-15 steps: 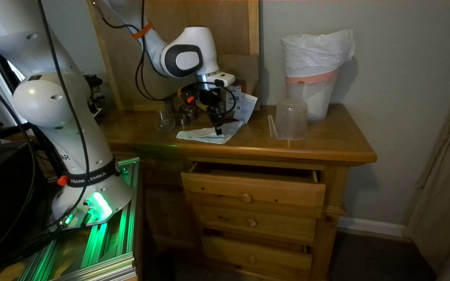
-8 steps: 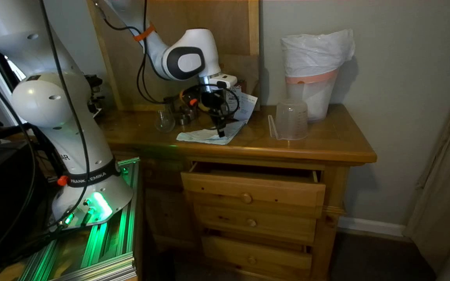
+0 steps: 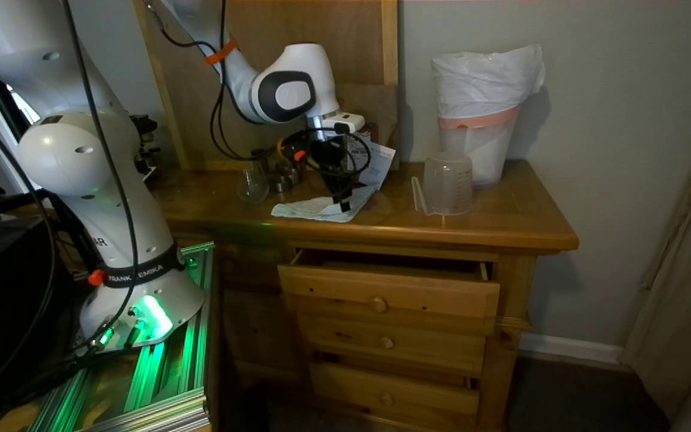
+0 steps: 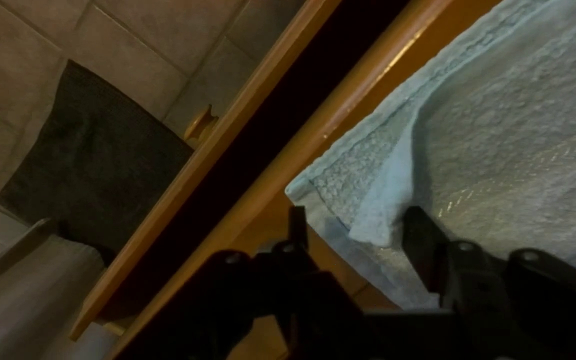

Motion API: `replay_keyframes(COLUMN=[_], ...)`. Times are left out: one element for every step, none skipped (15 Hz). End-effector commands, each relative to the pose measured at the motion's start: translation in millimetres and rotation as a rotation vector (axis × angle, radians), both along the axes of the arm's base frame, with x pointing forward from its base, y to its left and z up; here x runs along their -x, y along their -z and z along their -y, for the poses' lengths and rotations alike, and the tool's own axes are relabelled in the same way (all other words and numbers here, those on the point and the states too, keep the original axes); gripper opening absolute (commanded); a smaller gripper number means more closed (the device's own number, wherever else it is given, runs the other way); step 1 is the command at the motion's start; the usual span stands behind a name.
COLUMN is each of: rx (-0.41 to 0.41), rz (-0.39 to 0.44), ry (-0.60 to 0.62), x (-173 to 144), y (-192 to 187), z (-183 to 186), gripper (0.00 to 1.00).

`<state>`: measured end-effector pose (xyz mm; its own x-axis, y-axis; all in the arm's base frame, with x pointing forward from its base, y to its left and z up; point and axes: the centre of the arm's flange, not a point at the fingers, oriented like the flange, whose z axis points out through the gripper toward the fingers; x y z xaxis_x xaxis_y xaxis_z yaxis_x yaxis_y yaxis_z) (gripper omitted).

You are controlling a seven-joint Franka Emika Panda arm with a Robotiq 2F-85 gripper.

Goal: Fold the towel into a triangle twice.

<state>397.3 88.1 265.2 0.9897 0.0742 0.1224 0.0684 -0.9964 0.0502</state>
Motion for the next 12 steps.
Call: replay_keyframes(rx=[0.034,0.046,0.067,0.015,0.006,-0.024,-0.030,-0.024,-0.009,-0.009,-0.012,-0.011], rz=[0.035,0.040,0.045,0.025,0.019,0.006,-0.003,-0.019,-0.027,-0.037,-0.044,-0.043], ry=[-0.006,-0.001,0.014,0.000,0.031,0.038,0.064,0.084,0.099,0.104,0.103,0.100], x=[-8,-9,-11,-11,-12,-12,-12,-12,-11,-11,-10,-9], y=[-5,-6,-6,-7,-7,-8,-7,-4,-2,-1,-1,-1], z=[-4,-3,-1,0,3,5,8,9,11,12,12,11], gripper=[0.84,0.90,0.98,0.99,1.00,1.00,1.00,1.00,1.00,1.00,1.00,1.00])
